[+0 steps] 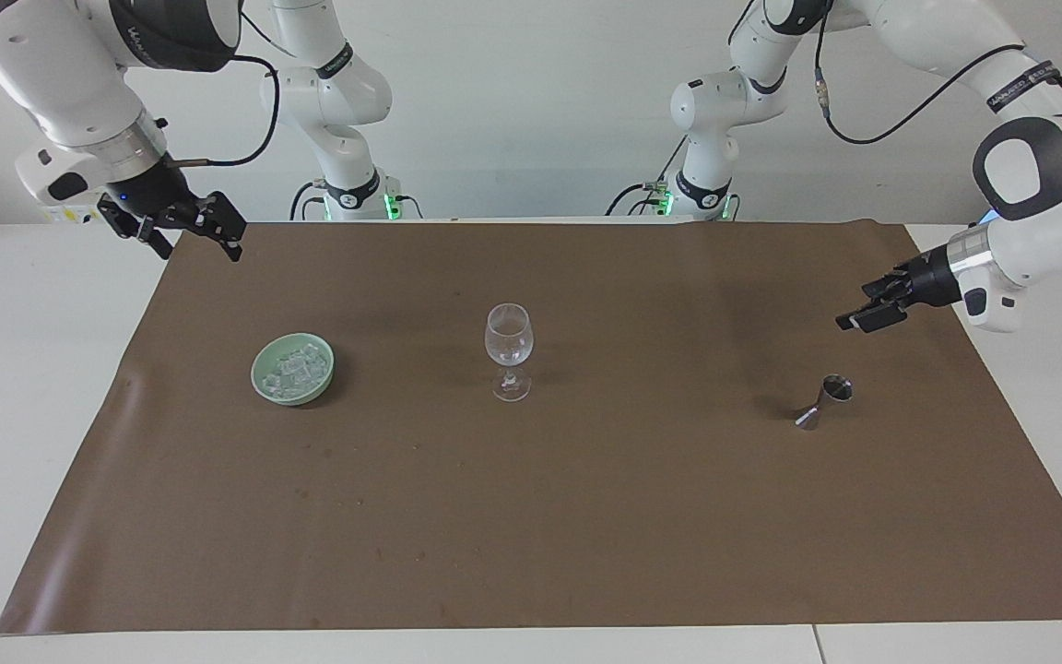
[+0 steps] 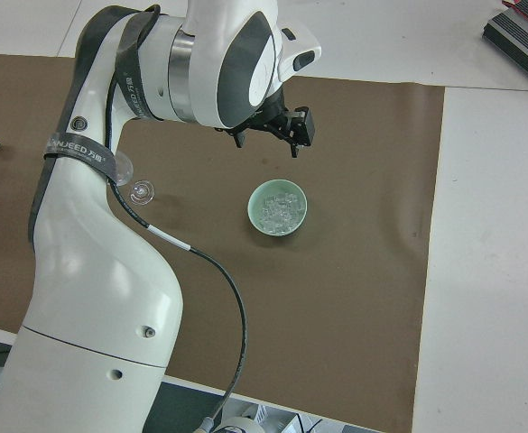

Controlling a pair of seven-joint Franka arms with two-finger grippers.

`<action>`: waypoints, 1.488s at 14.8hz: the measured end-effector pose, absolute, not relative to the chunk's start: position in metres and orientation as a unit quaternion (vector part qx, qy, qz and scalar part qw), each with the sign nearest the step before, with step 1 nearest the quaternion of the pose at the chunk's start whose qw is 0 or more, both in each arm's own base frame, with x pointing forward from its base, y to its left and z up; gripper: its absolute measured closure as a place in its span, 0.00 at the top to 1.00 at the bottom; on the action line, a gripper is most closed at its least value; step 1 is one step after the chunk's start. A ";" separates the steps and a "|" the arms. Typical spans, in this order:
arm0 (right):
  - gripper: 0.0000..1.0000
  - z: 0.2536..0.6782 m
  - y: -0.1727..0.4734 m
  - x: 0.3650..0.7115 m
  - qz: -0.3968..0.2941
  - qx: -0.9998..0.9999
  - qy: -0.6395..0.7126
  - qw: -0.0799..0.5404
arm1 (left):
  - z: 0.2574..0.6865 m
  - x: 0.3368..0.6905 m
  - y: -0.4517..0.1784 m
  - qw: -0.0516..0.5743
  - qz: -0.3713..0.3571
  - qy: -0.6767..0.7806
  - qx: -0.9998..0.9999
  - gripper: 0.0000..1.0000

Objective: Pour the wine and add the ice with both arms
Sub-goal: 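Open the left gripper and align it around the jigger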

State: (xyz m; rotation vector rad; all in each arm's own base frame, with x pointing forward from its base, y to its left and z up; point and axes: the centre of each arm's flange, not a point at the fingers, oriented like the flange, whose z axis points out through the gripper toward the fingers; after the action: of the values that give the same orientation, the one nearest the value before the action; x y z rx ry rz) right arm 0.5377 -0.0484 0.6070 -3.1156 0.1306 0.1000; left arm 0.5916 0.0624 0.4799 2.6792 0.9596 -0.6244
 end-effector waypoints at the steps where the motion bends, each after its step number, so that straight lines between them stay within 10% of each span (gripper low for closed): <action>1: 1.00 0.607 -0.048 0.538 0.032 -0.999 0.042 0.011 | 0.477 0.590 0.064 0.125 -0.215 0.334 0.909 1.00; 22: 1.00 0.607 -0.048 0.538 0.032 -0.999 0.042 0.011 | 0.328 0.619 0.207 0.277 -0.329 0.626 0.650 1.00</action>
State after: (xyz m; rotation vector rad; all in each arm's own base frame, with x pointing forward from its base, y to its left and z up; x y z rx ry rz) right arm 0.5377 -0.0484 0.6070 -3.1156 0.1307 0.1000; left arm 0.6186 0.2075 0.3283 1.7454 1.6813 -0.8834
